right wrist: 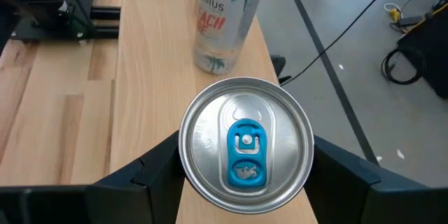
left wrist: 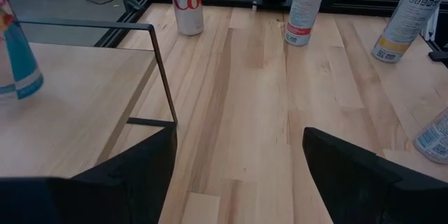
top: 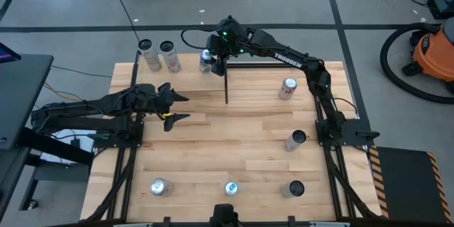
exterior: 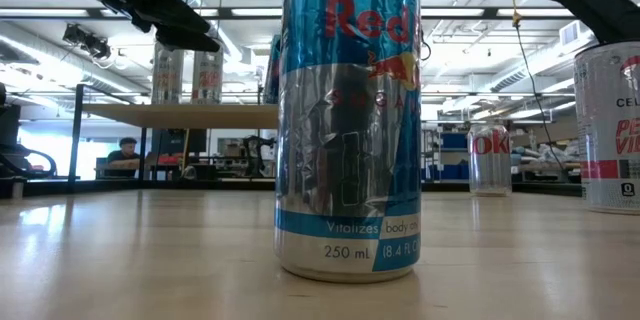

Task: Place canned beverage on shelf
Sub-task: Put the top blue soda can on the shelf

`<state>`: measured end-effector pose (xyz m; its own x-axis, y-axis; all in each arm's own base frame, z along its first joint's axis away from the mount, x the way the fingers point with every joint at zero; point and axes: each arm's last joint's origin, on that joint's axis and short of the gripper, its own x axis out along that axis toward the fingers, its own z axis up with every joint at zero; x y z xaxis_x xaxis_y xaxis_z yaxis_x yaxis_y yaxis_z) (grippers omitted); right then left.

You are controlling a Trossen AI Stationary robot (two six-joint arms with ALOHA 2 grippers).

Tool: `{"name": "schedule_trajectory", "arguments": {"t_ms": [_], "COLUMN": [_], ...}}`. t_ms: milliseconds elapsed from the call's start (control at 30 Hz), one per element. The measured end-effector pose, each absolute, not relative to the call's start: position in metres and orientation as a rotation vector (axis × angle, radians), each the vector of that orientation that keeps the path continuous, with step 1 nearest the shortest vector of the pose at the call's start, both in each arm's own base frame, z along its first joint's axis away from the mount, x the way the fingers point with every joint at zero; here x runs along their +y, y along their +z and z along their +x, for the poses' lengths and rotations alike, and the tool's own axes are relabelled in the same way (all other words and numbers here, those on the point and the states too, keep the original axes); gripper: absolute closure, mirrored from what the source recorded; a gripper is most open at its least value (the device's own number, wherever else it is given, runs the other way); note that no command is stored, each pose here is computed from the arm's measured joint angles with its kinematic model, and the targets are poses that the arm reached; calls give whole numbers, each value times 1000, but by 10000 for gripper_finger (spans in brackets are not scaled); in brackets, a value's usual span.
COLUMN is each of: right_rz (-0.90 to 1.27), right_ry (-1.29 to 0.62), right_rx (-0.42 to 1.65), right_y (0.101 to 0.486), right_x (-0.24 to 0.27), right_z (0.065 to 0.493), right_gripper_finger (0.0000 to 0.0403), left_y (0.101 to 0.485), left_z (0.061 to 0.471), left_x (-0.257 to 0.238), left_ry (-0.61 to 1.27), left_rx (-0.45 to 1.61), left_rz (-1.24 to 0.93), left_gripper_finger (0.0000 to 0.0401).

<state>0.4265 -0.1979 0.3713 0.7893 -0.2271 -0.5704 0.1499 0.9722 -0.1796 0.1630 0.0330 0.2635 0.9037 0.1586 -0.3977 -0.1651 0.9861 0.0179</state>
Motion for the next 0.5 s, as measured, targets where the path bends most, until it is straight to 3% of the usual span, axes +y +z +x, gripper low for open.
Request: {"name": "schedule_trajectory", "arguments": {"t_ms": [500], "right_rz": [-126], "right_ry": [-207], "right_rx": [638], "right_y": [358], "right_x": [-204], "right_z": [434], "right_gripper_finger": [152], "left_y": [263], "left_z": [163], "left_x": [33], "left_ry": [167], "left_rx": [411], "left_rz": [-16], "left_gripper_finger": [90]}}
